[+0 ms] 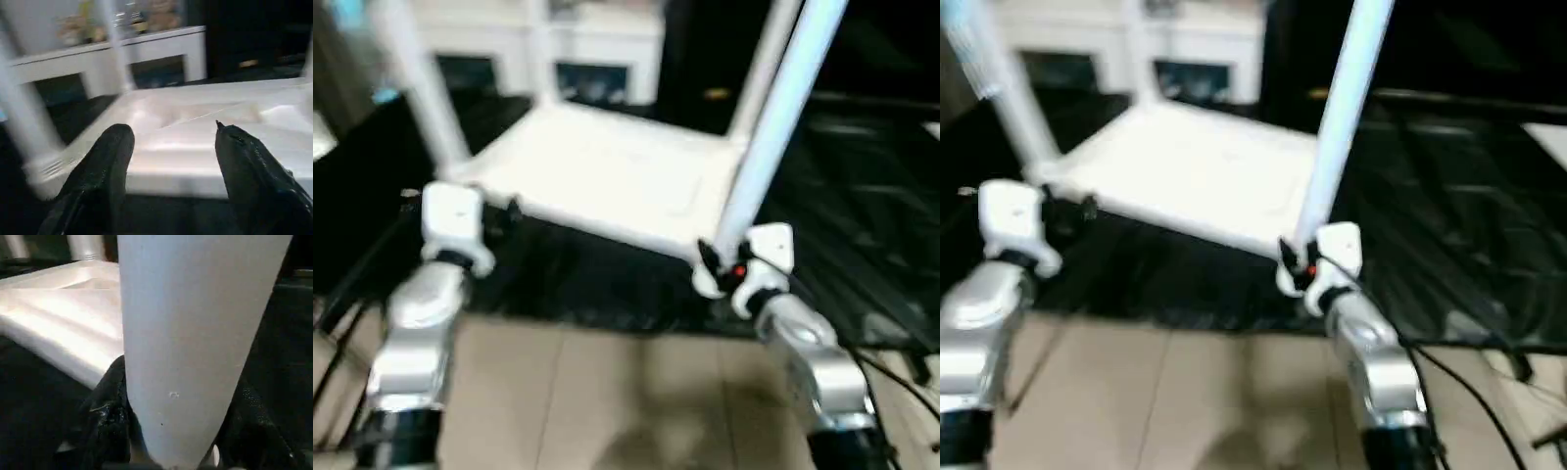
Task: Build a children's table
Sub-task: Move to table
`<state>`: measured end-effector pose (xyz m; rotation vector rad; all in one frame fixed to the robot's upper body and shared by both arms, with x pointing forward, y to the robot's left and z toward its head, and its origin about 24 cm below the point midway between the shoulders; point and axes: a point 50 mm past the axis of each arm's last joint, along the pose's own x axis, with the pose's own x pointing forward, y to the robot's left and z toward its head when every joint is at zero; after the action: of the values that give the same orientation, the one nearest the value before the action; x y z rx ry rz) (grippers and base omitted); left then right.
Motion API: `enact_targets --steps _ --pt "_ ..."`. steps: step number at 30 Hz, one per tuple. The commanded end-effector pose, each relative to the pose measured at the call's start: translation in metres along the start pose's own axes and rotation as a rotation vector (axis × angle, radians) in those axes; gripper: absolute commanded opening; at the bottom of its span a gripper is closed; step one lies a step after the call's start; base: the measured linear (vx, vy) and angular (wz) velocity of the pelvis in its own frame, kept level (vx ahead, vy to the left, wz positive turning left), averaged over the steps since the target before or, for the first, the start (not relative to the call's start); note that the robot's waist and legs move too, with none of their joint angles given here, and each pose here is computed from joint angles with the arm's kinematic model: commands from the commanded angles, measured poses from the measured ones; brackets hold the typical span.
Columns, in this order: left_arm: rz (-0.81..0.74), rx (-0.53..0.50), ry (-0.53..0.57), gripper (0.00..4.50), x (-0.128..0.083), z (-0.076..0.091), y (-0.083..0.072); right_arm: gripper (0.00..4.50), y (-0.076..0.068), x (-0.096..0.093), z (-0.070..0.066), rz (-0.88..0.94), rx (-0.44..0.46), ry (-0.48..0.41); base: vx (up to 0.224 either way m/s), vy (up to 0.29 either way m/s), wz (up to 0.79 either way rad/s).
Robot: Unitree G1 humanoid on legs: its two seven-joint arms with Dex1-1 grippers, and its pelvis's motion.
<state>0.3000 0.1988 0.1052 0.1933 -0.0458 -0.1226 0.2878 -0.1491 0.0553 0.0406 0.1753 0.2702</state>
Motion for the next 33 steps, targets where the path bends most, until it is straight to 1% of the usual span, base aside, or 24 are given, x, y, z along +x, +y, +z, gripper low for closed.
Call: enact_targets --steps 1,6,11,14,15,16,17,18,19,22,25,26,27,30,32,33 --pt "-0.019 0.001 -0.006 3.03 0.002 0.003 -0.002 1.88 -0.006 -0.001 0.008 -0.026 -0.022 -0.035 0.195 -0.085 0.2" --pt "-0.033 -0.004 -0.001 3.03 0.004 0.001 -0.005 1.88 -0.008 -0.003 0.009 -0.036 -0.005 -0.051 0.18 -0.016 0.11" --pt "-0.046 -0.007 -0.001 3.03 0.004 0.001 -0.008 1.88 -0.011 -0.004 0.011 -0.042 -0.006 -0.059 0.168 0.072 -0.38" --pt "-0.093 -0.044 -0.013 3.03 0.004 0.002 -0.013 1.88 -0.013 -0.005 0.014 -0.043 -0.007 -0.071 0.218 -0.019 -0.04" --pt "-0.153 -0.058 -0.013 3.03 0.003 0.002 -0.017 1.88 -0.016 -0.005 0.016 -0.046 0.003 -0.079 0.243 -0.059 0.1" --pt "-0.153 -0.058 -0.013 3.03 0.003 0.002 -0.017 1.88 -0.016 -0.005 0.016 -0.046 0.003 -0.079 0.206 -0.027 0.07" --pt "-0.214 -0.087 -0.007 3.03 0.004 0.0 -0.019 1.88 -0.019 -0.006 0.019 -0.039 0.022 -0.09 0.206 -0.027 0.07" --pt "-0.244 -0.091 -0.012 3.03 0.005 0.0 -0.02 1.88 -0.02 -0.007 0.021 -0.023 0.025 -0.101 0.0 0.0 0.0" --pt "-0.26 -0.089 -0.017 3.03 0.005 0.001 -0.02 1.88 -0.02 -0.008 0.023 -0.014 0.024 -0.107 -0.181 -0.046 -0.05" --pt "-0.398 -0.073 -0.052 3.03 0.007 0.004 -0.026 1.88 -0.023 -0.009 0.026 0.008 0.021 -0.112 -0.135 -0.032 -0.16" --pt "-0.667 -0.005 -0.043 3.03 0.007 0.004 -0.032 1.88 -0.029 -0.012 0.034 0.062 0.029 -0.138 -0.036 0.003 -0.02" --pt "-0.671 -0.004 -0.043 3.03 0.007 0.004 -0.032 1.87 -0.029 -0.012 0.035 0.063 0.029 -0.138 -0.053 0.018 0.1" --pt "-0.759 0.015 -0.024 3.03 0.007 0.003 -0.032 1.87 -0.031 -0.013 0.037 0.081 0.037 -0.142 -0.056 0.009 0.13" --pt "-0.897 0.066 0.007 3.03 0.009 0.003 -0.034 1.87 -0.035 -0.014 0.04 0.111 0.04 -0.141 -0.058 0.01 0.07" --pt "-0.967 0.117 0.028 3.03 0.012 0.002 -0.036 1.87 -0.036 -0.014 0.043 0.13 0.044 -0.142 0.0 0.0 0.0" --pt "-1.053 0.169 0.062 3.03 0.016 -0.001 -0.041 1.87 -0.037 -0.014 0.045 0.149 0.024 -0.148 0.0 0.0 0.0"
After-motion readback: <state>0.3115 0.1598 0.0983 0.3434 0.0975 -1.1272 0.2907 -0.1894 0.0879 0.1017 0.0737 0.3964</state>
